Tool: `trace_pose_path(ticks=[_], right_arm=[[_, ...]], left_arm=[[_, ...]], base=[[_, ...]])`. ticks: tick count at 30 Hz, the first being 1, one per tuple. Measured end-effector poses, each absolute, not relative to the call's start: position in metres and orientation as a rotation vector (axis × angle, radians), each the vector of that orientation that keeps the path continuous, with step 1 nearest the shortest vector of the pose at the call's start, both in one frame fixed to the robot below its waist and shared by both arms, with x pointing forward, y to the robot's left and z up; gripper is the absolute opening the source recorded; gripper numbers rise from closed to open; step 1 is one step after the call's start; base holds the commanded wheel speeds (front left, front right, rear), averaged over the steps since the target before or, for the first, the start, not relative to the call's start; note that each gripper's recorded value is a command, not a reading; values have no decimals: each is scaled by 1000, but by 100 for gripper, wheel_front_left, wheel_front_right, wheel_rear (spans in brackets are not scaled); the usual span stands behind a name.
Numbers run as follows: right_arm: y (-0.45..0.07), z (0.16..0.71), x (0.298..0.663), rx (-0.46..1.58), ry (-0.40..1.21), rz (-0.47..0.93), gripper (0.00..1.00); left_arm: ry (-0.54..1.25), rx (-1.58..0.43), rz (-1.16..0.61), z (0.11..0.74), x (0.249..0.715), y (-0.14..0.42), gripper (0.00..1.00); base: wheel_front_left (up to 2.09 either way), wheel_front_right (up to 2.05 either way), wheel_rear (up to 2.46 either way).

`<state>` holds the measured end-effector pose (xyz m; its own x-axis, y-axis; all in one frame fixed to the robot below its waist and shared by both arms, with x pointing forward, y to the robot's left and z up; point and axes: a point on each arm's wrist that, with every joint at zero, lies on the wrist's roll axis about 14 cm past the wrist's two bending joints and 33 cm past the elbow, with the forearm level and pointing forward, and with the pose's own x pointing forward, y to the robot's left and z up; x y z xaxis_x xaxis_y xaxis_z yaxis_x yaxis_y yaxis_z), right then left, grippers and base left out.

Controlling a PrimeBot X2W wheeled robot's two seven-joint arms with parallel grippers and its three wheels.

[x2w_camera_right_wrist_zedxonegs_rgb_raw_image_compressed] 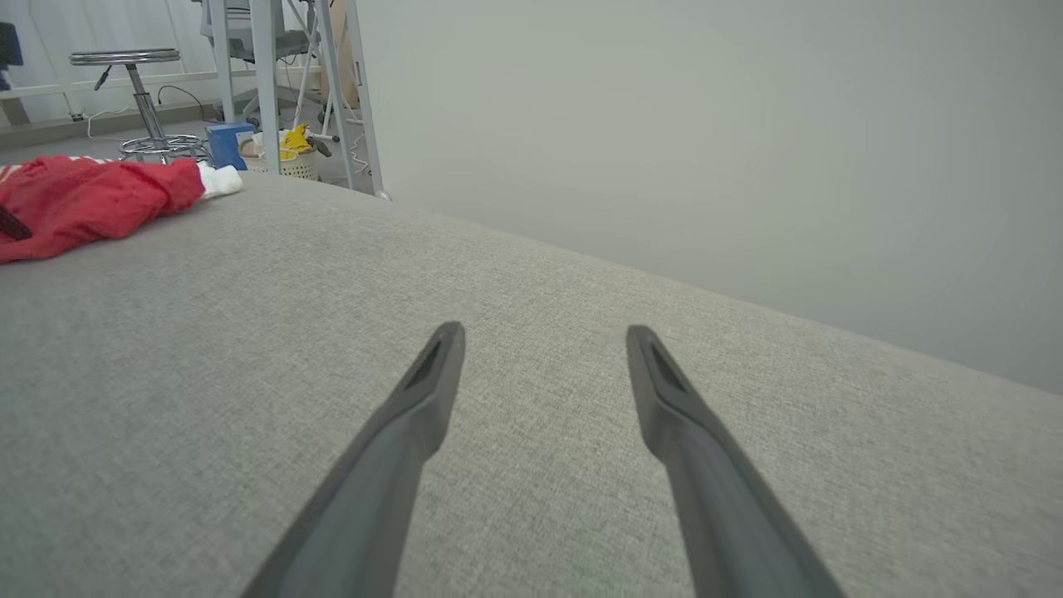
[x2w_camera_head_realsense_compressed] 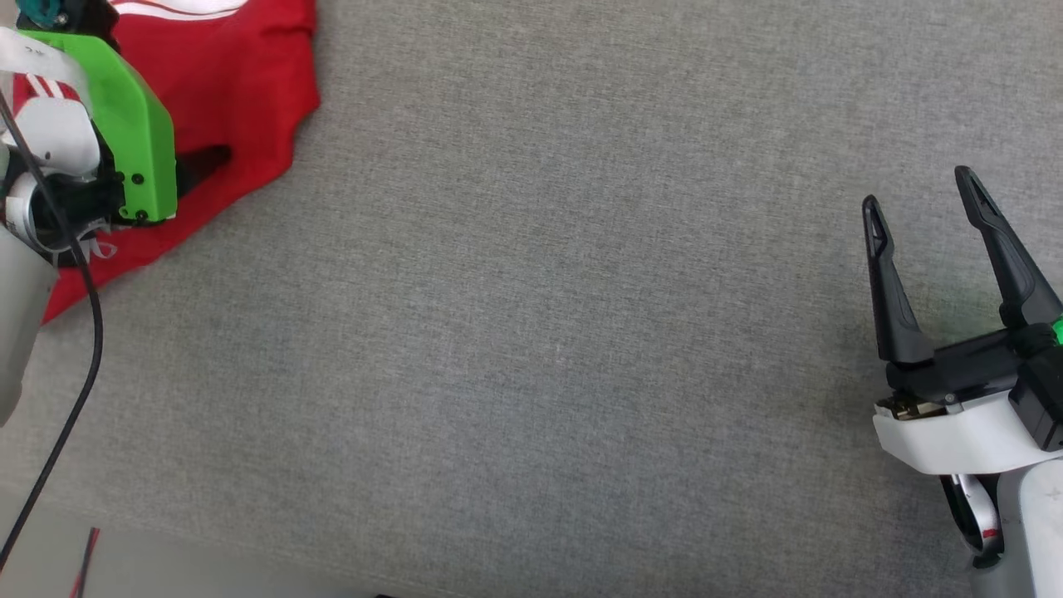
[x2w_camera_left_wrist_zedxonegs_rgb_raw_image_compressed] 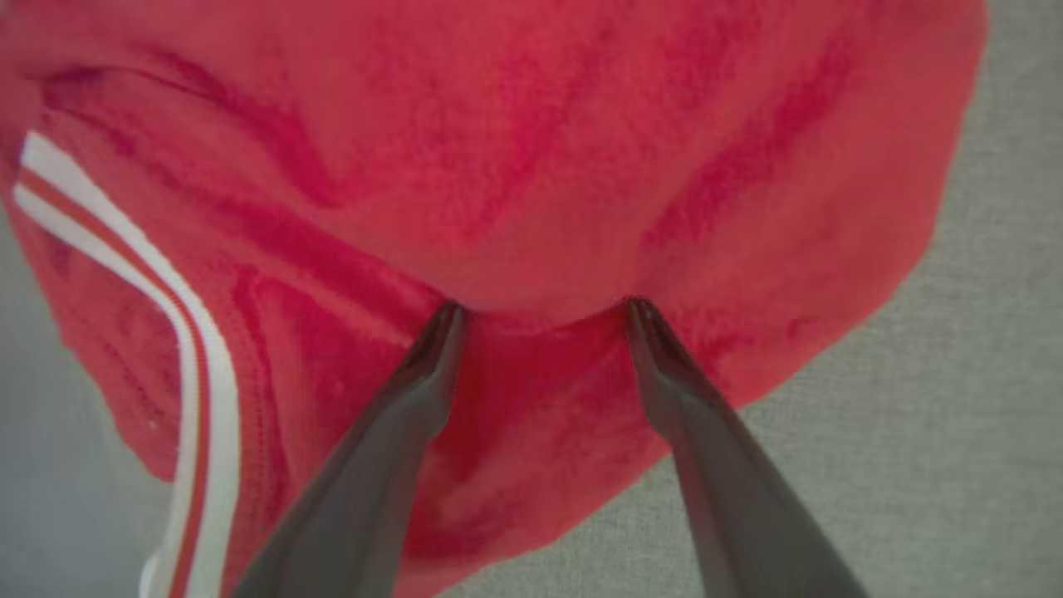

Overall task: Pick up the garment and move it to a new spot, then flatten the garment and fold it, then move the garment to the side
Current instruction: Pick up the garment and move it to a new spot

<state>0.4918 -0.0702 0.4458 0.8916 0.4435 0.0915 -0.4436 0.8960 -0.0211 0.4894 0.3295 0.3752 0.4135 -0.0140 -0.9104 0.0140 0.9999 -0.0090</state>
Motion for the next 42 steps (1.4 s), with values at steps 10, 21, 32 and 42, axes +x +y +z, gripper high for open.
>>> trace_pose_path(ticks=[10,21,32,42], right_arm=[[-84,437,495,-6,-73,421,100],[-80,473,487,43,-133,406,100],[-75,520,466,67,-215,394,100],[-112,544,452,56,-258,272,100]], left_arm=[[1236,5,-3,343,487,328,26],[840,139,-34,418,520,332,0],[451,327,-196,549,547,282,0],[278,410,-561,567,553,133,0]], base=[[0,0,0],[0,0,0],[0,0,0],[0,0,0]])
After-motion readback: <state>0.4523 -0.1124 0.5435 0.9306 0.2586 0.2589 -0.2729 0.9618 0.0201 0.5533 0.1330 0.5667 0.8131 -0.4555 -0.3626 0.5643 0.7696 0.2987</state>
